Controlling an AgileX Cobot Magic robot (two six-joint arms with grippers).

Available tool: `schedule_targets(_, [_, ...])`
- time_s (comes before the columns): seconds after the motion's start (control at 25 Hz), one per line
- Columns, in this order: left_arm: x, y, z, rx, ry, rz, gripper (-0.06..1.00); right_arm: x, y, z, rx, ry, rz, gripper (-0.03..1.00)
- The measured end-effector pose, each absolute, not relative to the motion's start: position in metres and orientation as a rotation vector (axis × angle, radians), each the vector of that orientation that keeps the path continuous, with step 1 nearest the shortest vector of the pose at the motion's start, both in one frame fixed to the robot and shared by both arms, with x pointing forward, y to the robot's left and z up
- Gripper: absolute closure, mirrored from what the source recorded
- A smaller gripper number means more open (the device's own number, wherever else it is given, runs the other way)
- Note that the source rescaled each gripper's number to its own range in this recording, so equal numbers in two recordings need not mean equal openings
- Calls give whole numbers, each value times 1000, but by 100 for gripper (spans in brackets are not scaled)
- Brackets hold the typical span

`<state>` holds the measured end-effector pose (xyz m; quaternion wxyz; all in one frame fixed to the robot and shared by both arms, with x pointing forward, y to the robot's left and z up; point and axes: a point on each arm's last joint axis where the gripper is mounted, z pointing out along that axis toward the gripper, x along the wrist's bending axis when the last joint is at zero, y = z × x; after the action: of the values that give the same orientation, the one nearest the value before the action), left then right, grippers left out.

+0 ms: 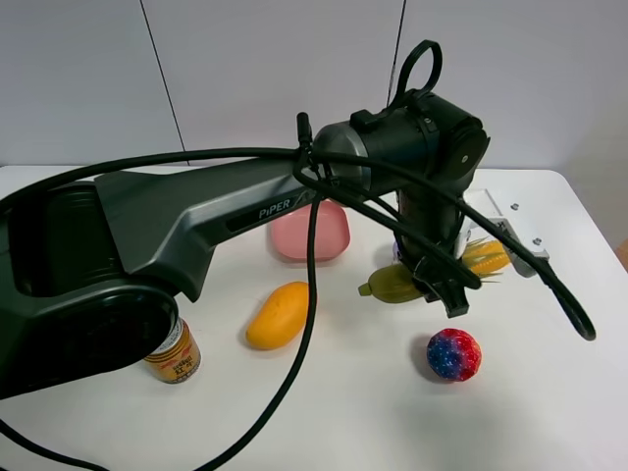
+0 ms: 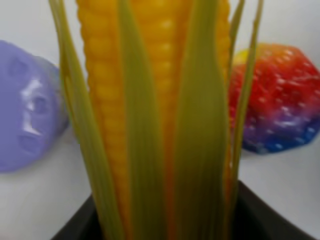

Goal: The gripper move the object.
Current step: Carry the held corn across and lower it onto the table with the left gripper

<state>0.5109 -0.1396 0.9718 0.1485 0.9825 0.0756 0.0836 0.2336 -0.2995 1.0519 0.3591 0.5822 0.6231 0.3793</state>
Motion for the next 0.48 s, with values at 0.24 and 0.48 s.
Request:
schedule_targets(0.24, [516,-143,950,2849,196,243,93,234,-299,1052,1501,1607,978,-3])
schedule_targets(0.48, [523,-144,913,2903,155,232,93,234,-299,1052,1501,1607,978,-3])
